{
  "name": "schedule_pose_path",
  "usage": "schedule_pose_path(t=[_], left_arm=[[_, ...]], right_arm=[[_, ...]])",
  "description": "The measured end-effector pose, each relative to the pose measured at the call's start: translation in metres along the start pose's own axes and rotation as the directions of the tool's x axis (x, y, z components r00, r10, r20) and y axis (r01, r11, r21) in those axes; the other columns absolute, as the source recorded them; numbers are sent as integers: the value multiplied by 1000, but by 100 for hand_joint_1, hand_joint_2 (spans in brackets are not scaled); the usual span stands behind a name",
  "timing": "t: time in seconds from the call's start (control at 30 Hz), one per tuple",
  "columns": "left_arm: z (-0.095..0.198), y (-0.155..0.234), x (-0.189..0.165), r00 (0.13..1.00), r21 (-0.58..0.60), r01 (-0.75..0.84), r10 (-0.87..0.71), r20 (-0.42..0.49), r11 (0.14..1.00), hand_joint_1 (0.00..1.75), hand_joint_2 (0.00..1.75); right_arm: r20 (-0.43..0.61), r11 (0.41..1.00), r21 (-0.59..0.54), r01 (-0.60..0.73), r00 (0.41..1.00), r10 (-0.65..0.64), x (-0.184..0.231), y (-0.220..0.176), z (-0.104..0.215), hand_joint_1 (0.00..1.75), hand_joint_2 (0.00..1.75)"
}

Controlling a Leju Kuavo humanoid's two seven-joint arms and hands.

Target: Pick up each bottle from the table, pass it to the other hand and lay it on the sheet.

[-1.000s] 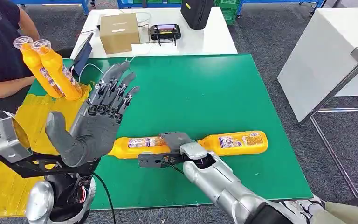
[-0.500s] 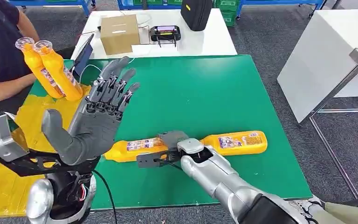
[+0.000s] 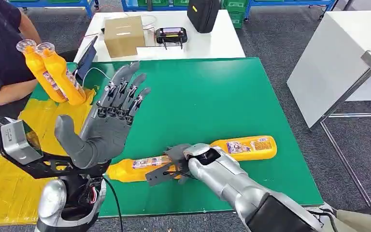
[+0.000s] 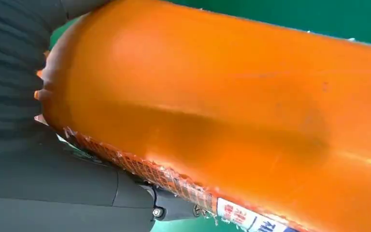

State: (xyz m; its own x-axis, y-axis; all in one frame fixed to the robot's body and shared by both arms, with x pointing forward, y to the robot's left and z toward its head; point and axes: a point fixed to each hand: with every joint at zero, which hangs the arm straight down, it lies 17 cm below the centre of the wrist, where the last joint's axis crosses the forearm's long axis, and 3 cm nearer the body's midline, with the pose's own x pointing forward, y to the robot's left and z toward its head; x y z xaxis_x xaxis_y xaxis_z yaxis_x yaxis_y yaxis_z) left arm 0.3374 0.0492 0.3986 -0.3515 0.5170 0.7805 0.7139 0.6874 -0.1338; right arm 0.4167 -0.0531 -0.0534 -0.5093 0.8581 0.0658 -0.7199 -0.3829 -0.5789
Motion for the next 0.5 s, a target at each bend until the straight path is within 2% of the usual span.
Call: schedule_pose_path(t=[0.1, 0.5], left_arm=[[-4, 1, -2, 1000, 10, -6, 7, -24, 1000, 0, 0], [-13, -7, 5, 999, 0, -24, 24, -22, 1000, 0, 0]], right_arm=[[2, 1000, 18, -9, 1000, 9, 1, 4, 0, 175, 175], [-39, 1000, 10, -12, 999, 12, -1, -2, 1, 175, 175]])
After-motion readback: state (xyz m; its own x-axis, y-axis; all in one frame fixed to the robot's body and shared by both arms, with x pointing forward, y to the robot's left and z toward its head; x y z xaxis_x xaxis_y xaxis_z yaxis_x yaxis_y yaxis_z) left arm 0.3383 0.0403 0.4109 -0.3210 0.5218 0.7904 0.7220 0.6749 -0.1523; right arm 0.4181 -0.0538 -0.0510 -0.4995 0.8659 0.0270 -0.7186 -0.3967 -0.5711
